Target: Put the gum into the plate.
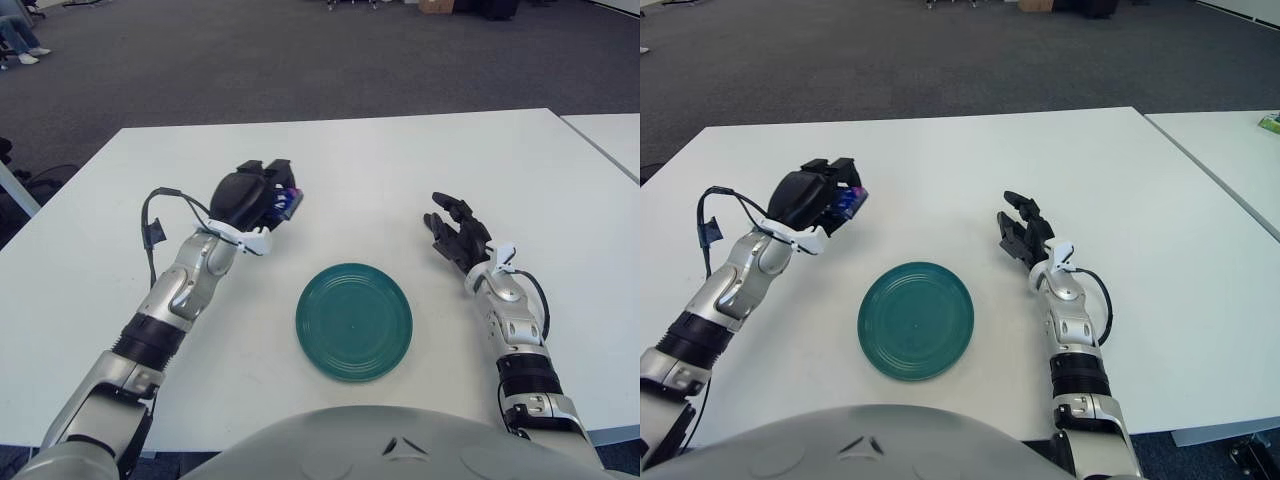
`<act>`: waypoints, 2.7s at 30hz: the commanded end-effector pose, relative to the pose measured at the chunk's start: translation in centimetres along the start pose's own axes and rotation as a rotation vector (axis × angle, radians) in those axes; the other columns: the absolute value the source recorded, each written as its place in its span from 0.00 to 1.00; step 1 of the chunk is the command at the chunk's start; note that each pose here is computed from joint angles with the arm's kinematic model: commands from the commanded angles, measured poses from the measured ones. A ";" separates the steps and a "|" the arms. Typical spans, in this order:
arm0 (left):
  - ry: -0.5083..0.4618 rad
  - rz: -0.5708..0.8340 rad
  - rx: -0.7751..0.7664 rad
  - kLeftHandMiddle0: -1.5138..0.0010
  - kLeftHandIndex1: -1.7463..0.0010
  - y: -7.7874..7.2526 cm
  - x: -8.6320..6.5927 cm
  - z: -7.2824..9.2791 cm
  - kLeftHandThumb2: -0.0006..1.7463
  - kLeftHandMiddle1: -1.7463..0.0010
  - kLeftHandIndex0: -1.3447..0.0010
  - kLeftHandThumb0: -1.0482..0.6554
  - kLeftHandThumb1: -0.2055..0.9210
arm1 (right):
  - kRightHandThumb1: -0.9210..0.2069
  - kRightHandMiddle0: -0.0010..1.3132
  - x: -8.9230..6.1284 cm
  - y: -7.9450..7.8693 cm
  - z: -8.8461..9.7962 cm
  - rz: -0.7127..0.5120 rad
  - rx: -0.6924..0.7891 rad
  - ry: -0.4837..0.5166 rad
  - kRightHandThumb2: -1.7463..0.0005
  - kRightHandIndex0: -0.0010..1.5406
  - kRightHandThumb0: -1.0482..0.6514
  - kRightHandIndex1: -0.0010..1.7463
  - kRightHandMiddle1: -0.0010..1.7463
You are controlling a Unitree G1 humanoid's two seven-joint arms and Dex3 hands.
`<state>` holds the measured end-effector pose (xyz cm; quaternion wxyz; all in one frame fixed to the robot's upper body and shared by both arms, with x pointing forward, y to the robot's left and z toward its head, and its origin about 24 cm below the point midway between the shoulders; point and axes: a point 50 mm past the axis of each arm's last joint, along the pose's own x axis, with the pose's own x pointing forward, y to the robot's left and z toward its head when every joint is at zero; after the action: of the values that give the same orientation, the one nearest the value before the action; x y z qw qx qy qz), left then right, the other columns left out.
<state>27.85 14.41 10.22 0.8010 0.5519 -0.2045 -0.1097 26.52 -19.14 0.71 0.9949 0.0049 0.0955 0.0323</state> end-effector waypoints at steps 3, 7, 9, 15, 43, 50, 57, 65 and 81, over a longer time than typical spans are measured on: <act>-0.090 -0.009 0.045 0.24 0.00 1.6 0.3 2.0 0.68 0.00 0.60 0.35 0.56 | 0.00 0.00 -0.4 0.1 -1.3 -0.015 0.012 0.066 0.57 0.22 0.29 0.00 0.35; -0.141 -0.020 0.084 0.21 0.00 1.9 0.9 3.1 0.67 0.00 0.60 0.35 0.56 | 0.00 0.00 -0.4 0.2 -1.3 -0.016 0.016 0.061 0.57 0.23 0.31 0.01 0.35; -0.152 -0.021 0.093 0.20 0.00 2.0 1.0 3.4 0.67 0.00 0.60 0.35 0.56 | 0.00 0.00 -0.5 0.3 -1.2 -0.013 0.016 0.059 0.57 0.24 0.31 0.01 0.35; -0.206 -0.050 0.095 0.20 0.00 1.7 1.3 5.0 0.67 0.00 0.61 0.35 0.56 | 0.00 0.00 -0.6 0.4 -1.3 -0.004 0.013 0.063 0.56 0.24 0.31 0.01 0.34; -0.486 -0.139 0.149 0.26 0.00 -0.9 -0.4 9.6 0.63 0.00 0.64 0.36 0.62 | 0.00 0.00 -0.9 0.6 -1.5 -0.043 -0.049 0.082 0.54 0.24 0.29 0.00 0.35; -0.525 -0.153 0.185 0.25 0.00 -1.2 -1.0 10.0 0.62 0.00 0.65 0.36 0.63 | 0.00 0.00 -0.9 0.7 -1.4 -0.041 -0.072 0.082 0.54 0.24 0.27 0.00 0.35; -0.559 -0.231 0.209 0.25 0.00 -1.9 -1.0 10.3 0.61 0.00 0.65 0.36 0.64 | 0.00 0.00 -1.1 0.8 -1.2 -0.044 -0.098 0.072 0.56 0.25 0.26 0.01 0.35; -0.551 -0.411 0.206 0.27 0.00 -2.9 -1.4 10.2 0.60 0.00 0.66 0.37 0.65 | 0.00 0.00 -1.2 1.1 -1.1 -0.046 -0.073 0.079 0.56 0.26 0.26 0.01 0.34; -0.561 -0.638 0.198 0.36 0.00 -3.8 -2.1 10.3 0.57 0.00 0.68 0.37 0.69 | 0.00 0.00 -1.3 1.5 -1.0 -0.077 0.013 0.101 0.57 0.30 0.30 0.02 0.41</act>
<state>21.52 4.95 9.35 0.5966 0.6009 -0.2456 -0.4720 25.59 -17.84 0.98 0.9933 0.0107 0.1152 -0.0047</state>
